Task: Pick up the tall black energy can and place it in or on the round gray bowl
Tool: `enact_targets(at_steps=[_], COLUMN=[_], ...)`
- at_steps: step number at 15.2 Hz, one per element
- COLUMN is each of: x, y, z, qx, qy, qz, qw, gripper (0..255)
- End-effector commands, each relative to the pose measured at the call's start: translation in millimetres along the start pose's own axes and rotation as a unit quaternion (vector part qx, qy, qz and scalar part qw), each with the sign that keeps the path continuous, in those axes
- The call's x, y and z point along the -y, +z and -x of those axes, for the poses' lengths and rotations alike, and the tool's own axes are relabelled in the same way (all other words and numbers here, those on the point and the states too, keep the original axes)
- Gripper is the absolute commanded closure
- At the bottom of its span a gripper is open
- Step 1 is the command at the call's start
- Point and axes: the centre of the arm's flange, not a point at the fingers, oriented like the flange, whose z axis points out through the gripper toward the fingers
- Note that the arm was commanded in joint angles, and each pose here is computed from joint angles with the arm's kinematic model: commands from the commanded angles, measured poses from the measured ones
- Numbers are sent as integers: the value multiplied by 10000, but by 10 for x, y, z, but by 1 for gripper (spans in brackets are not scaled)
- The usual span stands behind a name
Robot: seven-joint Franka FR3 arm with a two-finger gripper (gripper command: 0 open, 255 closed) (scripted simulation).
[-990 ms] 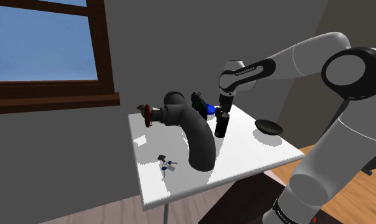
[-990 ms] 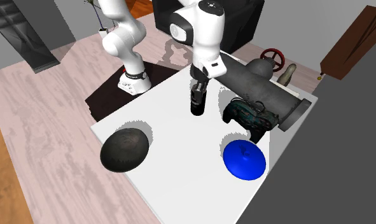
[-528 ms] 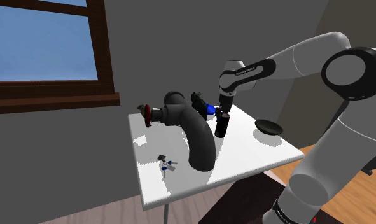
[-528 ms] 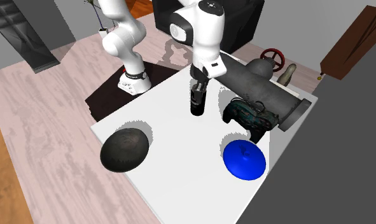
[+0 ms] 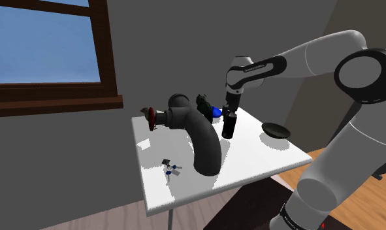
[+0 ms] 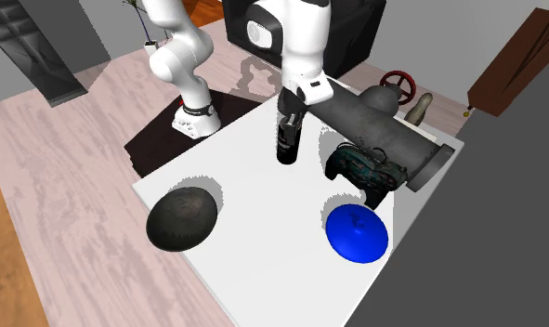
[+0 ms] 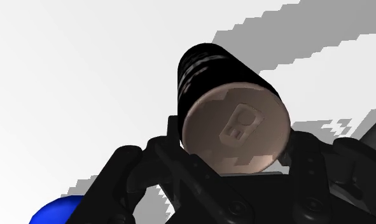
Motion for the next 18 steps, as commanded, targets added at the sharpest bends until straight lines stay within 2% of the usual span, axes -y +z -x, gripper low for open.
enact_targets(at_steps=[1, 17, 18], x=[4, 2, -108], y=[-109, -939, -951], z=[3, 11, 83], qx=[-1, -1, -1], qy=[0, 0, 0], qz=[0, 0, 0], qw=[10000, 10000, 10000], gripper=[255, 255, 255])
